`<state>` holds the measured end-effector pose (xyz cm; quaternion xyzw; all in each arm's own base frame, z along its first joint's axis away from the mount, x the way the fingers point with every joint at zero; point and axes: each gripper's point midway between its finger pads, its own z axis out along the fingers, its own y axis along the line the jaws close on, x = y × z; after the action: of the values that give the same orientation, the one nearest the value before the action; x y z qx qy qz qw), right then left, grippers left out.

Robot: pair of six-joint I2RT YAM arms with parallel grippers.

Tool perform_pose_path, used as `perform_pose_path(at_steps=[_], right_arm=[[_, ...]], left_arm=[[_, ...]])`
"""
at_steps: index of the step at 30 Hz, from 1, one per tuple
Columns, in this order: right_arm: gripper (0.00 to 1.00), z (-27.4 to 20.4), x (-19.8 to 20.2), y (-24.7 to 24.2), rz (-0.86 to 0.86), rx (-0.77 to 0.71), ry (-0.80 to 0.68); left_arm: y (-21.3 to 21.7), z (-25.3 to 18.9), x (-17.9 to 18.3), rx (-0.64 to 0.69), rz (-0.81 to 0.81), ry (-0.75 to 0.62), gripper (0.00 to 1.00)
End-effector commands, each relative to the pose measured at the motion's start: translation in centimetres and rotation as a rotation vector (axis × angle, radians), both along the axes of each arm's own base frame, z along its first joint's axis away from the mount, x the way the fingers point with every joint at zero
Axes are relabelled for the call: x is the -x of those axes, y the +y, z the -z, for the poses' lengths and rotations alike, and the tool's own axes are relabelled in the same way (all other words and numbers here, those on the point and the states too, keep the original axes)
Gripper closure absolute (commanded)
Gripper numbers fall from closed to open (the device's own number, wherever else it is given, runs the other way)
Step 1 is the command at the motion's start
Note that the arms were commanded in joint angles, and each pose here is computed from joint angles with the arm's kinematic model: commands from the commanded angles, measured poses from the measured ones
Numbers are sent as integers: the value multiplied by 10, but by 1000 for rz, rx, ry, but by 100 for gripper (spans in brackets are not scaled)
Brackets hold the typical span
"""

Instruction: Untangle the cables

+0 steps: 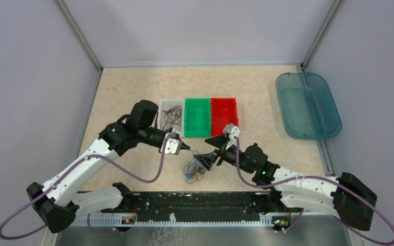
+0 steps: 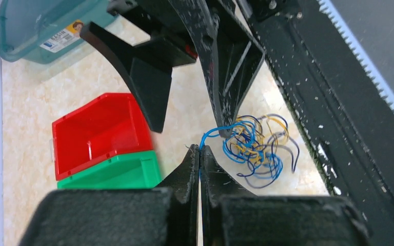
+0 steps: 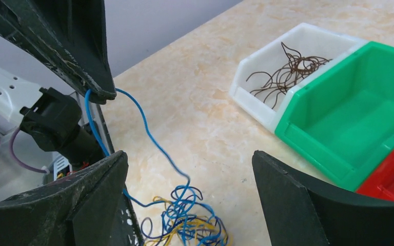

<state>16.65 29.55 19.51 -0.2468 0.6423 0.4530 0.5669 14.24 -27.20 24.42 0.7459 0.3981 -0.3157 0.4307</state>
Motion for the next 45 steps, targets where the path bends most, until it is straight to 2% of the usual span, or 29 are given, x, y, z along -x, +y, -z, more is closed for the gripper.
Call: perform_pose_path(at_steps=[1, 13, 28, 35, 45], right_arm=[[8, -45, 1, 13, -52, -94, -108], [21, -50, 8, 44, -173, -152, -51], [31, -1, -30, 32, 47, -82, 11], [33, 30, -32, 14, 115, -56, 43], [34, 58, -32, -1, 168, -14, 83]], left_arm=[[-10, -35, 15, 86, 40, 57, 100], [-25, -69, 13, 176, 51, 22, 100], [-39, -135, 22, 317, 72, -9, 100], [-41, -187, 17, 423, 59, -91, 100], [-38, -242, -6, 519, -35, -297, 100]])
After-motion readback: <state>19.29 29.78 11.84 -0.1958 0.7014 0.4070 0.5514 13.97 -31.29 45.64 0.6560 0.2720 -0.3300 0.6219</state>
